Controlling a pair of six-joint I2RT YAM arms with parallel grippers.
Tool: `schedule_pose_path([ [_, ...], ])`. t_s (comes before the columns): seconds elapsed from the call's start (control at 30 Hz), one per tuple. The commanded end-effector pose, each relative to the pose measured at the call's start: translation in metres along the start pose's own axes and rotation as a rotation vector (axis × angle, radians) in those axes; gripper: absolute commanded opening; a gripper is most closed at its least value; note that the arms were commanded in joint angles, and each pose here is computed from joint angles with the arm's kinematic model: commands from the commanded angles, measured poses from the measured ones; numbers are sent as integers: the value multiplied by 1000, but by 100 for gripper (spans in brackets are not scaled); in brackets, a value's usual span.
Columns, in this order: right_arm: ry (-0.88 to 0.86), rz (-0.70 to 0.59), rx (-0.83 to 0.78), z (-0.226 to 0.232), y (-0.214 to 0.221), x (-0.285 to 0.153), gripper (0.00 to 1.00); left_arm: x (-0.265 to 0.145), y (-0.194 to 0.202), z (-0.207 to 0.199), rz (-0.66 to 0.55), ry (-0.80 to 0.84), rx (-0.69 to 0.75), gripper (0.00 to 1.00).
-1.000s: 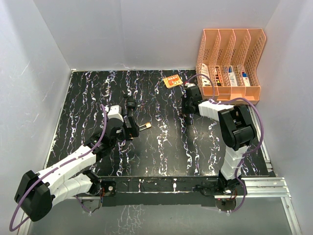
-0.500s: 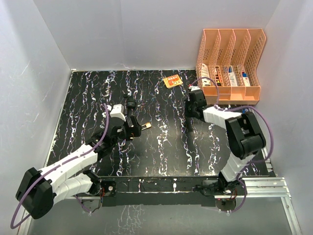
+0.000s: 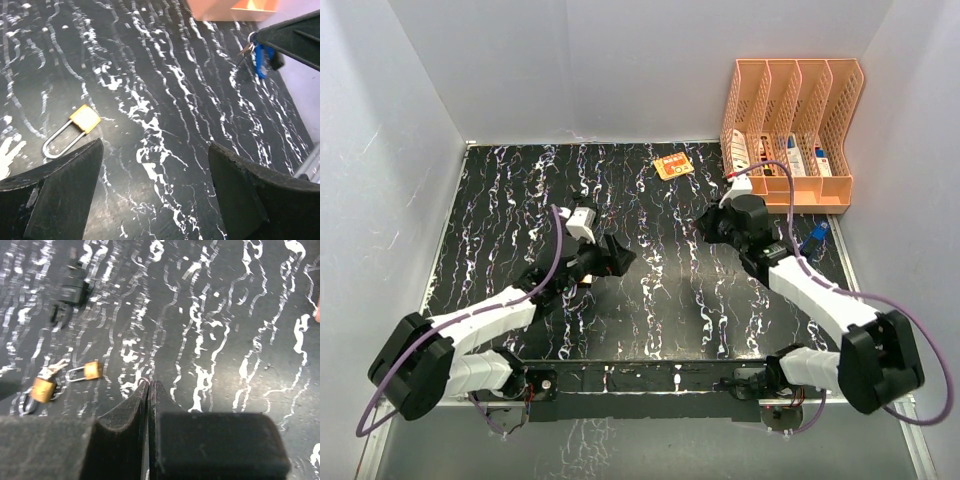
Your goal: Unlock with the key
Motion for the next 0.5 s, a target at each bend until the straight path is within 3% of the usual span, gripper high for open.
schedule_pose_path([
  [0.0,-140,-71,37,37,-16,-31,0,5,-27,-36,-161,225,84,83],
  [0.23,-234,-61,55,63,-9,-66,0,18,-28,-71,-239,393,253,82],
  [0.47,-267,-29,51,74,6,-79,0,34,-22,-97,-293,449,417,81],
])
Point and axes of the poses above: each gripper's point midway between its finger pads, its own x axis out along the fingers, its own z axis along the line the jaws close on, y = z × x, the point moved 3 cm from there along -x, back along the fingers, and after that the axes turned 14 degrees about x, right-handed, at the moved point
